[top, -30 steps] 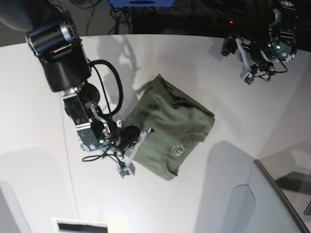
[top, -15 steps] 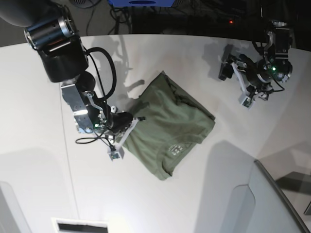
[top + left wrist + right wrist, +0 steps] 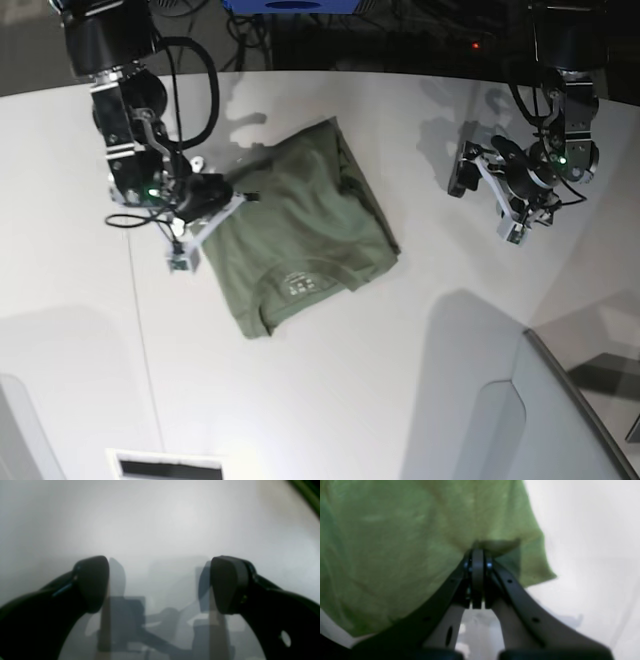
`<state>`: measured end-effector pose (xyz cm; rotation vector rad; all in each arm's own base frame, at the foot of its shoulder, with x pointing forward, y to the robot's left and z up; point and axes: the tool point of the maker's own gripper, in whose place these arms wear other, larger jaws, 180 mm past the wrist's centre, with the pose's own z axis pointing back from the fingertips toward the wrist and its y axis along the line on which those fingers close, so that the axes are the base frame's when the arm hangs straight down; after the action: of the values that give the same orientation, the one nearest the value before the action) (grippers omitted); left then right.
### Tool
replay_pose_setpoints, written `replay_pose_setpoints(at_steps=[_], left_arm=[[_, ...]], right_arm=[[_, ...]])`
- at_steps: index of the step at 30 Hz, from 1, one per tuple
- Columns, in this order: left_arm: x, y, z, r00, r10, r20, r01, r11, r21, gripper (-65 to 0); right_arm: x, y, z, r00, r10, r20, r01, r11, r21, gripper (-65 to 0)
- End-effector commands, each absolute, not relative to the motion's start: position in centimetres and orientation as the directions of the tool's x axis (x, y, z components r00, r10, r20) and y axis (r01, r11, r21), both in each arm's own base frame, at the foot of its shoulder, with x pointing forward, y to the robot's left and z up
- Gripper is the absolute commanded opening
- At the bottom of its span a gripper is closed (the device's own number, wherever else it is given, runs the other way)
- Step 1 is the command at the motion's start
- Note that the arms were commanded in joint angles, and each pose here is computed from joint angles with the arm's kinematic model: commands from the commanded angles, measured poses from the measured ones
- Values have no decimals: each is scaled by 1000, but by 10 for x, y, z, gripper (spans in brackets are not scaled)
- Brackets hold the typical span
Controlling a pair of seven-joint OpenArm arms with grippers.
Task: Layout the t-shirt on the table in an organized manner, then fold the t-shirt properly
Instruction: 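Push the shirt corner with the right gripper to straighten it, then grasp the shirt's side edge with the left gripper and tuck it under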
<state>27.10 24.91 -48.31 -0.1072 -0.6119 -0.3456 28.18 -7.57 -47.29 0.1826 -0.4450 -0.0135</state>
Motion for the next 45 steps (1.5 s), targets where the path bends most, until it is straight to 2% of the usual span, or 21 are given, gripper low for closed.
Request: replay_pose_setpoints(at_steps=[1, 12, 17, 20, 28, 34, 37, 45], left_arm=[[273, 255, -480, 764, -298, 572, 353, 935, 16, -28], [273, 257, -479, 764, -293, 575, 346, 938, 18, -28], [278, 251, -470, 742, -295, 602, 354, 935, 21, -28], [286, 229, -468, 725, -273, 633, 359, 933, -9, -28], [327, 147, -457, 667, -223, 711, 417, 902, -108, -28], [346, 98, -465, 648, -249, 720, 499, 853, -154, -28], [357, 93, -471, 644, -232, 729, 474, 869, -143, -28], [372, 54, -480, 628, -275, 729, 541, 827, -154, -28]], right_arm=[[288, -77, -462, 890, -67, 450, -22, 982, 189, -644], [258, -72, -459, 900, -84, 429, -12, 977, 215, -645], [268, -72, -426, 857, -79, 509, -40, 975, 218, -644], [284, -87, -416, 843, -68, 534, -38, 982, 186, -642], [323, -157, -456, 864, -99, 494, 70, 995, 77, -642], [319, -163, -468, 879, -112, 463, 90, 993, 70, -642], [314, -161, -471, 885, -107, 454, 85, 994, 69, -642], [306, -161, -477, 893, -105, 437, 85, 994, 67, -642]])
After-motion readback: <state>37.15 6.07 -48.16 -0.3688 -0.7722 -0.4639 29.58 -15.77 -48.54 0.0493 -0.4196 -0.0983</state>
